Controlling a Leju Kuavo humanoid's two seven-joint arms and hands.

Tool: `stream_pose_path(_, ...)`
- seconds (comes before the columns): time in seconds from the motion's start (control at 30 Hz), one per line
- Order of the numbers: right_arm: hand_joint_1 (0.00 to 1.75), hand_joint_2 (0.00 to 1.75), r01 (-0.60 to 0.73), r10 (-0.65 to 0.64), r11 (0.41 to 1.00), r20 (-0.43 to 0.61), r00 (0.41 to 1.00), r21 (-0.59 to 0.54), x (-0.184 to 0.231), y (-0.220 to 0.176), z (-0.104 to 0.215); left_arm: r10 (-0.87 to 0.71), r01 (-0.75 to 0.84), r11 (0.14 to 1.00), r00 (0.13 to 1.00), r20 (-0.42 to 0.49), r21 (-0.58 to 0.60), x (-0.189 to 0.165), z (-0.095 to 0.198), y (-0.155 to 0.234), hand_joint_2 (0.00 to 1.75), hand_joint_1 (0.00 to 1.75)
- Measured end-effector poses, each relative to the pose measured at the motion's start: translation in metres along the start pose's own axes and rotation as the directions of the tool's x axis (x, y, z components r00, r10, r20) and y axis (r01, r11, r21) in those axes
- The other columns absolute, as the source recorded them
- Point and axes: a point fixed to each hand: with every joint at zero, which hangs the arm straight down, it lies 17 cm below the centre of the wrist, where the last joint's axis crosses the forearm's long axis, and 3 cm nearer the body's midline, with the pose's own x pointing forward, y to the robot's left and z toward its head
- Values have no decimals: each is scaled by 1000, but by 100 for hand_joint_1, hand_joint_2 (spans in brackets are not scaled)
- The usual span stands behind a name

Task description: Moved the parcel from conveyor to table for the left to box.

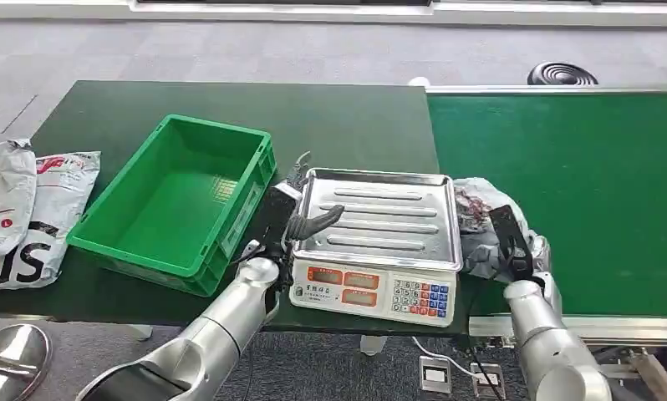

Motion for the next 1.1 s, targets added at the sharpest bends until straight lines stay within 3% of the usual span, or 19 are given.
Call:
stream_pose_path(0.13, 175, 175, 74, -56, 982, 104, 993, -175, 43, -57, -26, -17, 17, 1000, 1000, 2, 9, 0, -1, 4, 175, 0)
stream_pose_path(0.33, 175, 175, 113, -79, 963, 143, 987, -244, 67, -88, -40, -19, 19, 1000, 1000, 2, 18, 0, -2, 8, 175, 0)
stream_pose_path(0.73, 175, 175, 267, -119, 860, 339, 933, -434, 139, -181, -51, -47, 47, 999, 999, 26, 15, 10, -11, 12, 175, 0)
stream_pose_path(0.93, 175, 175, 288, -127, 883, 401, 907, -371, 169, -179, -52, -50, 50, 999, 998, 39, 20, 16, -16, 14, 175, 0)
stream_pose_path(1.1, 175, 175, 224, -56, 927, 481, 875, -300, 209, -141, -36, -53, 51, 998, 997, 49, 25, 21, -21, 17, 175, 0)
